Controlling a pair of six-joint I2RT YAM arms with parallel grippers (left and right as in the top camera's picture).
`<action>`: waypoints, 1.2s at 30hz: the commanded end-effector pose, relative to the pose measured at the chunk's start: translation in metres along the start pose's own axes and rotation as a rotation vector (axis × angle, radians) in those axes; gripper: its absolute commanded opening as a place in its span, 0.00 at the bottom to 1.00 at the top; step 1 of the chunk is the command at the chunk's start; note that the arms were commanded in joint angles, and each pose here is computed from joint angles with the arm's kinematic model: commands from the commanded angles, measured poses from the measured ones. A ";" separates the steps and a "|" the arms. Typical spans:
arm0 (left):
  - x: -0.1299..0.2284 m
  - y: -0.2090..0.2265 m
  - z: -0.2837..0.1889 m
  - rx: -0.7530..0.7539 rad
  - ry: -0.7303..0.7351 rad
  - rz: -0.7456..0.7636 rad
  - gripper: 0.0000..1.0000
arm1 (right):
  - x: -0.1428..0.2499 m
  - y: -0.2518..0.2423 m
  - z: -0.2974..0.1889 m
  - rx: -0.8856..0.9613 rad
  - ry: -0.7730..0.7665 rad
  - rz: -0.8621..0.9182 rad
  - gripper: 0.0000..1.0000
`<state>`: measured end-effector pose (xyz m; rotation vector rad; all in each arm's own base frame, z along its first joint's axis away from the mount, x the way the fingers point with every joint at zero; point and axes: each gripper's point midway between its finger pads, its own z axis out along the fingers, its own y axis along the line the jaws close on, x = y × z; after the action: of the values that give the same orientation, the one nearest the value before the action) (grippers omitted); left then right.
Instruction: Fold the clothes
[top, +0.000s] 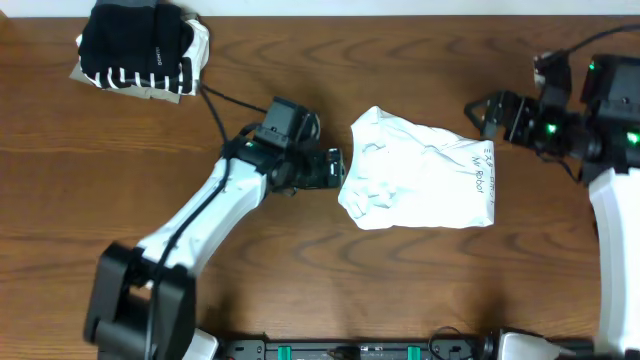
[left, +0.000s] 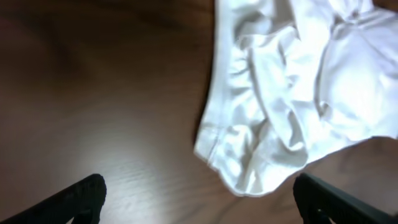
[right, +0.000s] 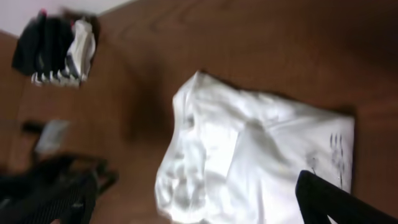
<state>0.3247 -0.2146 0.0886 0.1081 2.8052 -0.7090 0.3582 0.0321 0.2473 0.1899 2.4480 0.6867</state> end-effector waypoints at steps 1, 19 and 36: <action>0.008 -0.008 0.021 0.094 0.068 0.054 0.98 | 0.015 -0.002 -0.009 0.025 0.033 -0.010 0.99; -0.019 -0.007 0.073 0.172 -0.006 0.158 0.98 | 0.094 -0.001 -0.031 0.040 0.324 -0.006 0.99; -0.024 -0.012 0.094 0.241 -0.018 0.174 0.98 | 0.099 -0.001 -0.032 0.041 0.343 0.005 0.99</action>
<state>0.3698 -0.2696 0.0339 0.3649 2.6176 -0.9801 0.2620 0.0444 0.2168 0.1295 2.8016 0.7218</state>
